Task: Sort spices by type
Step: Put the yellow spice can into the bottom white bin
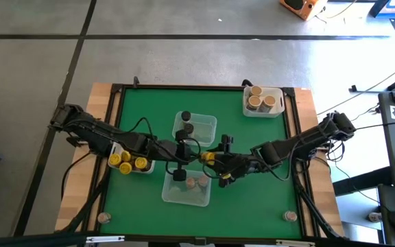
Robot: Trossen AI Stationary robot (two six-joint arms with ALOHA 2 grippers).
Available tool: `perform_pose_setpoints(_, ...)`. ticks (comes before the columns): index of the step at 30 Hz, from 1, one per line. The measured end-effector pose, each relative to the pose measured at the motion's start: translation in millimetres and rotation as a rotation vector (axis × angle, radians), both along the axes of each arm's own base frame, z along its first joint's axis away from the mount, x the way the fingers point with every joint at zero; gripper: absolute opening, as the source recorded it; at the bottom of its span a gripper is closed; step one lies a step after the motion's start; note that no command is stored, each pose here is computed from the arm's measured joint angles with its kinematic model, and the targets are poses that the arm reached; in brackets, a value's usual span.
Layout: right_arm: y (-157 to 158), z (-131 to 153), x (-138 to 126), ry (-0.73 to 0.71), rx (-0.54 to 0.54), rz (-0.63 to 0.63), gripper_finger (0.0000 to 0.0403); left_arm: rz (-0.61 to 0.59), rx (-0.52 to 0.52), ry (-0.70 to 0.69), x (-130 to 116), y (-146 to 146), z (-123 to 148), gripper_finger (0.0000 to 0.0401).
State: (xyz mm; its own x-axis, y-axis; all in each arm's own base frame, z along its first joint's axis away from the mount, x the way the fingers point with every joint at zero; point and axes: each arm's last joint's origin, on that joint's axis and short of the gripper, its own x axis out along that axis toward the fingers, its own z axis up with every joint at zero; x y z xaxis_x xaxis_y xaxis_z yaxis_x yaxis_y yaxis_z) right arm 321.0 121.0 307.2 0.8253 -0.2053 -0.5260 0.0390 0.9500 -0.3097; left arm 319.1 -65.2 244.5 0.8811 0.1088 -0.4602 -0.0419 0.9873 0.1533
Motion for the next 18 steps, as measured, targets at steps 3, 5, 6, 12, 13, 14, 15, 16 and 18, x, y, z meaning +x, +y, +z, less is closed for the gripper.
perform_pose_setpoints(3,-4.5,-4.0,7.3,0.000,0.007,0.003,0.0228,0.002,0.004,0.042,-5.4,-0.3,0.0,0.0005)
perform_pose_setpoints(5,-8.9,-6.8,13.4,-0.004,-0.001,0.004,0.0228,0.002,-0.003,0.077,-13.3,-2.4,4.7,0.0005)
perform_pose_setpoints(6,-10.5,-7.5,15.8,-0.009,-0.005,0.003,0.0228,0.002,-0.014,0.091,-18.6,-3.9,8.8,0.0005)
perform_pose_setpoints(12,-27.4,-8.7,35.9,-0.076,0.007,0.041,0.0228,0.017,-0.043,0.091,-63.3,-13.3,43.2,0.0005)
perform_pose_setpoints(13,-30.9,-9.8,40.2,-0.091,0.018,0.044,0.0228,0.026,-0.027,0.093,-72.5,-12.8,48.5,0.0005)
perform_pose_setpoints(14,-34.3,-9.9,44.0,-0.111,0.032,0.048,0.0228,0.038,-0.018,0.080,-81.3,-11.3,55.1,0.0005)
perform_pose_setpoints(15,-38.7,-11.4,47.3,-0.117,0.040,0.047,0.0228,0.049,-0.010,0.058,-90.0,-10.0,62.1,0.0005)
perform_pose_setpoints(16,-42.7,-13.8,51.2,-0.123,0.047,0.046,0.0228,0.065,-0.010,0.028,-98.4,-7.8,69.5,0.0005)
perform_pose_setpoints(18,-49.2,-18.5,59.8,-0.147,0.066,0.051,0.0228,0.090,-0.019,-0.027,-113.1,-3.6,81.9,0.0005)
